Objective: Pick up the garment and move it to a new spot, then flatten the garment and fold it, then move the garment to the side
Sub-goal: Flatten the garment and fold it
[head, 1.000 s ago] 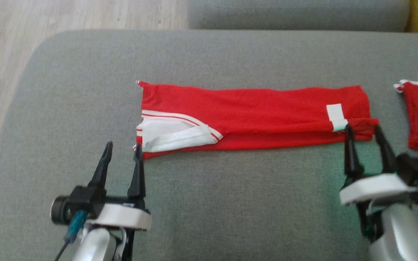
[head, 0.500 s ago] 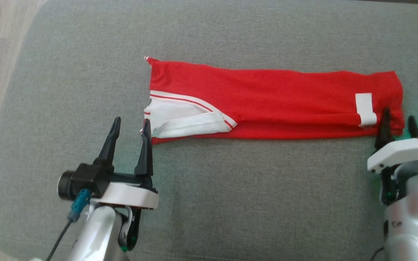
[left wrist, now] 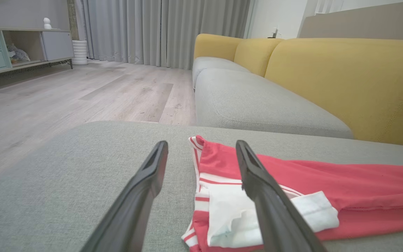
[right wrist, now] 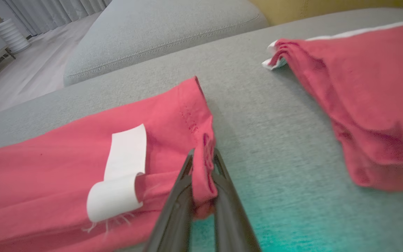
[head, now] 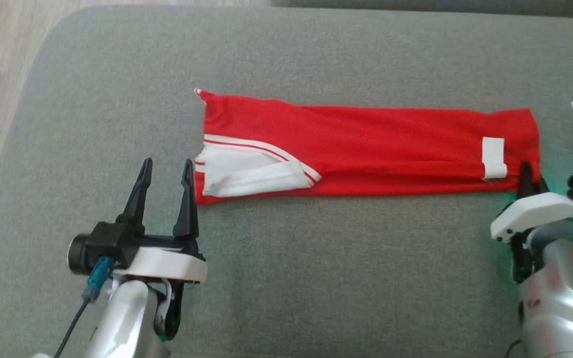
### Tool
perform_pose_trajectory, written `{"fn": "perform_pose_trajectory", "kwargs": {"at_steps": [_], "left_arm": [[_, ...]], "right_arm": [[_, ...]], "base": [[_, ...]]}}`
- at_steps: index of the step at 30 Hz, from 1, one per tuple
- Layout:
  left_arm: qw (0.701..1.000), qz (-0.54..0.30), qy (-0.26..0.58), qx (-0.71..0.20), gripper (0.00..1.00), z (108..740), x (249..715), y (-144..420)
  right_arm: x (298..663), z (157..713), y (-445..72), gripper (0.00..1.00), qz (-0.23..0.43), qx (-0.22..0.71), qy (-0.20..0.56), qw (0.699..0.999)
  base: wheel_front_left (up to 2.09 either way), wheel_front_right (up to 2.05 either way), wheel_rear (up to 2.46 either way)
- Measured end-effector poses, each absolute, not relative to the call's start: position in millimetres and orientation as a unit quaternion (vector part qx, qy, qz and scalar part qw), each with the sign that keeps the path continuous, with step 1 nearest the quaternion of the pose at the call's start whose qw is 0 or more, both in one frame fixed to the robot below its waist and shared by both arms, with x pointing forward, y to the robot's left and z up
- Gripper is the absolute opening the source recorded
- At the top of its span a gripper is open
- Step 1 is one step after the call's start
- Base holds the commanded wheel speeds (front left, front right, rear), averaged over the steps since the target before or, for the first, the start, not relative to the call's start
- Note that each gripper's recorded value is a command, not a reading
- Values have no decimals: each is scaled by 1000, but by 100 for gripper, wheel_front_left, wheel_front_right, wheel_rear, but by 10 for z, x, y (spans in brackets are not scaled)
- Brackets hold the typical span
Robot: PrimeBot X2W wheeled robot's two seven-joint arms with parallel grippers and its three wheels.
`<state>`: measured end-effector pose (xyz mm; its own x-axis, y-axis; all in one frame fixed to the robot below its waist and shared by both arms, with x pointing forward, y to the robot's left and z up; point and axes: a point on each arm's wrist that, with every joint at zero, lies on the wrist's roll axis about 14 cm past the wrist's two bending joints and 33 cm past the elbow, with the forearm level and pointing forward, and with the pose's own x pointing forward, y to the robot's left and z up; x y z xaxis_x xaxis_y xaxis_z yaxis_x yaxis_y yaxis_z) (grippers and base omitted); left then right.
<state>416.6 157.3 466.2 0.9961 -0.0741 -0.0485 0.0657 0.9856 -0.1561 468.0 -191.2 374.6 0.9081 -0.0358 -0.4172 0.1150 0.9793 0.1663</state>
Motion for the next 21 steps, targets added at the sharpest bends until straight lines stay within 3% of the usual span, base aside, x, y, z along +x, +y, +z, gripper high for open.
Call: {"fn": "perform_pose_trajectory", "kwargs": {"at_steps": [9, 12, 17, 21], "left_arm": [[996, -52, 6, -76, 100, 4828, 4126, 1485], [996, -56, 7, -75, 100, 4821, 4086, 1470], [996, -52, 7, -74, 100, 4827, 3996, 1492], [996, -48, -6, -73, 100, 4917, 3952, 1538]], "right_arm": [[4662, 4190, -2750, 0, -112, 45, 165, 979], [4667, 4272, -2795, 0, -117, 46, 157, 980], [4806, 4536, -2516, 0, -83, 57, 128, 987], [4973, 4859, -1894, 0, -2, 61, 92, 994]], "base": [[0, 0, 0], [0, 0, 0], [0, 0, 0], [0, 0, 0]]}}
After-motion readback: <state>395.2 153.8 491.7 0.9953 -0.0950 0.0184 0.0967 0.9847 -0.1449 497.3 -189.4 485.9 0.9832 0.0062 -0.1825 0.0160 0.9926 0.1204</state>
